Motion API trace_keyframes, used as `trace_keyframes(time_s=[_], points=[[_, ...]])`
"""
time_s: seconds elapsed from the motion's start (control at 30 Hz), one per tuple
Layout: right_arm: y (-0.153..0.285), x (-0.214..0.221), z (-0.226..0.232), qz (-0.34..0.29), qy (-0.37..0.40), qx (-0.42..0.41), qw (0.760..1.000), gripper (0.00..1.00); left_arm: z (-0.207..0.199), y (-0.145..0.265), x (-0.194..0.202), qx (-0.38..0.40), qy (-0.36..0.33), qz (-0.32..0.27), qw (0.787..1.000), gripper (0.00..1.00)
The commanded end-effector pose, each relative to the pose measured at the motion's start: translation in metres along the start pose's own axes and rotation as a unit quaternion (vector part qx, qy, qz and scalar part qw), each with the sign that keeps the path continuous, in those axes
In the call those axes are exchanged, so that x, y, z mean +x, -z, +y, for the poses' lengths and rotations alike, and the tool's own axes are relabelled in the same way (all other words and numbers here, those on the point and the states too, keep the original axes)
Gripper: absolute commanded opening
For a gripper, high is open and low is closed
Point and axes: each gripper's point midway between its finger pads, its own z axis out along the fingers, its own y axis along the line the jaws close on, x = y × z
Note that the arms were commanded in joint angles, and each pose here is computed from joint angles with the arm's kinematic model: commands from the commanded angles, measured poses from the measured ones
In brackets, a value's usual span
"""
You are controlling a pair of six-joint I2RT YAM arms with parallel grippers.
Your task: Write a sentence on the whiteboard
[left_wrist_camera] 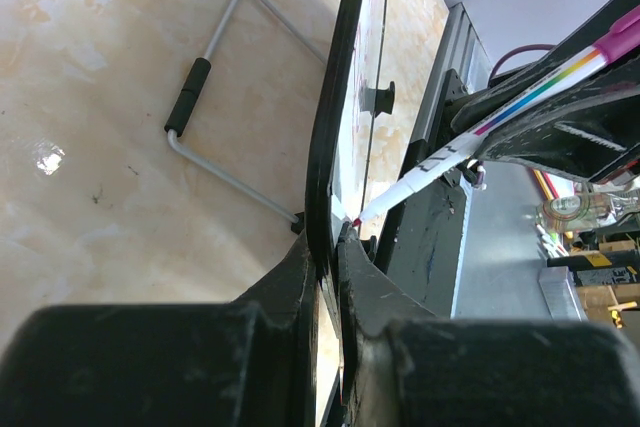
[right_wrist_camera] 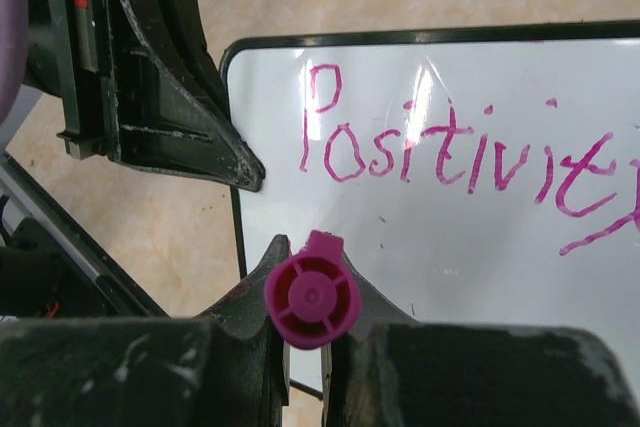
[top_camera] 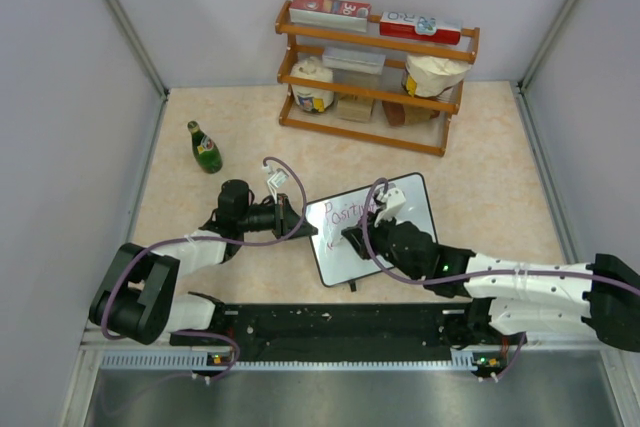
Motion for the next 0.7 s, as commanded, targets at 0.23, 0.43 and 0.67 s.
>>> trace_keyframes(time_s=[0.23,0.43,0.67], points=[[0.008,0.028,-0.015,0.034,-0.003,0.009,0.999,0.0,0.017,0.0,0.002,-0.038,-0.035,-0.006,0.999,0.0],[0.009,0.034,-0.011,0.043,-0.006,-0.005,0.999,0.0,0.018,0.0,0.002,-0.038,-0.033,-0.006,0.999,0.0],[0.008,0.026,0.003,0.037,-0.021,-0.031,0.999,0.0,0.018,0.0,0.002,-0.039,-0.033,-0.006,0.999,0.0]])
